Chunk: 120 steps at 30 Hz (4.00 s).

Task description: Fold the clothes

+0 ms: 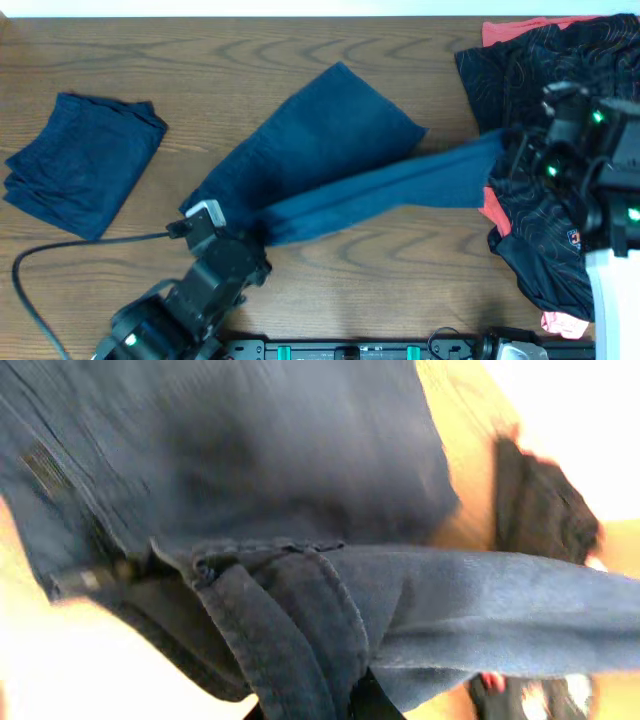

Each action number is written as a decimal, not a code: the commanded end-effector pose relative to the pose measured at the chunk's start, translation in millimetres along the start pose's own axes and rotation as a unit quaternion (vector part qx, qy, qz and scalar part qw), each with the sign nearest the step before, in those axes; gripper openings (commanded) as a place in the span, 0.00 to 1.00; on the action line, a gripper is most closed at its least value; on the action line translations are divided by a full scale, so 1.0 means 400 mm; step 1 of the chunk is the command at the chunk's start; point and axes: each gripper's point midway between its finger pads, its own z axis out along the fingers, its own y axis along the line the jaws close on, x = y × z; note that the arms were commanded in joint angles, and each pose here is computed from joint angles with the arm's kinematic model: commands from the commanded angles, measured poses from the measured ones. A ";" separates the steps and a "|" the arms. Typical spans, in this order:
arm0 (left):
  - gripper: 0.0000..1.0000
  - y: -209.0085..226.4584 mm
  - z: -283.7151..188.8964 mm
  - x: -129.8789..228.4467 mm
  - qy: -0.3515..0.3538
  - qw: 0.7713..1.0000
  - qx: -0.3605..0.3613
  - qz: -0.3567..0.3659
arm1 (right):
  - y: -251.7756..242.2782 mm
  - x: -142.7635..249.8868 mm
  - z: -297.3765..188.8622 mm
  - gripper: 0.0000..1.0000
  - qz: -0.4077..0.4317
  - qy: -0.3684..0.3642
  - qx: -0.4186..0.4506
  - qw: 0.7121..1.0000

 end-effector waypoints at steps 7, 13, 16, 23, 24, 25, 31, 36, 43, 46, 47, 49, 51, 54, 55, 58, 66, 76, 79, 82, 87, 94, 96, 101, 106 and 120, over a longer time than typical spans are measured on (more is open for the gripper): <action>0.06 0.092 0.091 -0.197 -0.140 0.980 -0.144 0.000 | 0.100 -0.100 0.200 0.01 -0.089 -0.041 -0.038 0.994; 0.06 0.187 0.149 -0.280 -0.146 0.965 -0.201 -0.079 | 0.166 -0.127 0.329 0.01 -0.104 -0.066 -0.074 0.990; 0.06 0.228 0.179 -0.313 -0.145 0.959 -0.214 -0.117 | 0.199 -0.123 0.391 0.01 -0.113 -0.072 -0.090 0.987; 0.24 0.289 0.269 -0.381 -0.154 0.949 -0.226 -0.156 | 0.234 -0.053 0.563 0.21 -0.106 -0.053 -0.107 0.987; 0.32 0.292 0.285 -0.390 -0.152 0.951 -0.224 -0.147 | 0.233 -0.036 0.587 0.33 -0.101 -0.046 -0.108 0.988; 0.39 0.292 0.296 -0.395 -0.149 0.954 -0.221 -0.138 | 0.228 -0.022 0.604 0.37 -0.098 -0.038 -0.107 0.989; 0.73 0.330 0.316 -0.365 -0.080 0.965 -0.214 -0.131 | 0.186 0.070 0.623 0.65 -0.086 0.037 -0.083 0.992; 0.77 0.408 0.278 -0.300 -0.033 0.947 -0.280 -0.153 | 0.137 0.182 0.610 0.55 -0.078 0.130 -0.049 0.987; 0.87 0.489 0.245 -0.269 -0.034 0.922 -0.355 -0.148 | 0.041 0.273 0.576 0.54 -0.076 0.208 0.046 0.974; 0.90 0.507 0.260 -0.258 -0.026 0.919 -0.365 -0.148 | 0.033 0.285 0.569 0.58 -0.077 0.219 0.051 0.971; 0.90 0.513 0.268 -0.255 -0.023 0.917 -0.369 -0.148 | 0.033 0.287 0.568 0.58 -0.076 0.220 0.052 0.971; 0.90 0.527 0.288 -0.248 -0.014 0.914 -0.376 -0.148 | 0.033 0.286 0.565 0.59 -0.076 0.221 0.052 0.971; 0.90 0.545 0.309 -0.234 -0.001 0.911 -0.386 -0.149 | 0.035 0.282 0.560 0.60 -0.076 0.219 0.051 0.971; 0.90 0.560 0.351 -0.201 0.033 0.909 -0.384 -0.156 | 0.043 0.268 0.546 0.60 -0.078 0.212 0.049 0.973; 0.89 0.562 0.363 -0.189 0.044 0.910 -0.380 -0.160 | 0.046 0.261 0.541 0.60 -0.078 0.208 0.048 0.974; 0.64 0.548 0.396 -0.161 0.076 0.916 -0.353 -0.174 | 0.059 0.236 0.528 0.57 -0.080 0.191 0.041 0.978; 0.06 0.500 0.399 -0.189 0.101 0.938 -0.313 -0.106 | 0.167 0.240 0.518 0.45 -0.101 0.188 -0.045 0.976; 0.06 0.322 0.217 -0.307 0.075 0.961 -0.262 -0.043 | 0.331 0.305 0.533 0.30 -0.185 0.183 -0.109 0.959; 0.06 0.257 0.179 -0.314 0.064 0.975 -0.209 -0.034 | 0.391 0.362 0.548 0.27 -0.197 0.202 -0.148 0.948; 0.06 0.201 0.148 -0.311 0.055 0.986 -0.156 -0.032 | 0.467 0.447 0.559 0.25 -0.206 0.232 -0.205 0.928; 0.06 0.129 0.119 -0.308 0.048 0.995 -0.086 -0.025 | 0.597 0.616 0.561 0.23 -0.215 0.287 -0.297 0.885; 0.06 0.011 0.112 -0.297 0.072 0.997 0.038 -0.013 | 0.731 0.793 0.555 0.24 -0.238 0.305 -0.356 0.851; 0.06 -0.015 0.113 -0.292 0.077 0.995 0.059 -0.002 | 0.763 0.792 0.547 0.27 -0.243 0.290 -0.371 0.848; 0.06 -0.067 0.120 -0.244 0.104 0.991 0.084 0.030 | 0.773 0.691 0.564 0.34 -0.236 0.256 -0.353 0.868; 0.06 -0.101 0.127 -0.202 0.123 0.986 0.092 0.063 | 0.623 0.504 0.584 0.48 -0.209 0.228 -0.225 0.924; 0.06 -0.211 0.240 -0.037 0.208 0.958 0.119 0.157 | 0.022 0.307 0.432 0.51 -0.087 0.290 0.127 0.945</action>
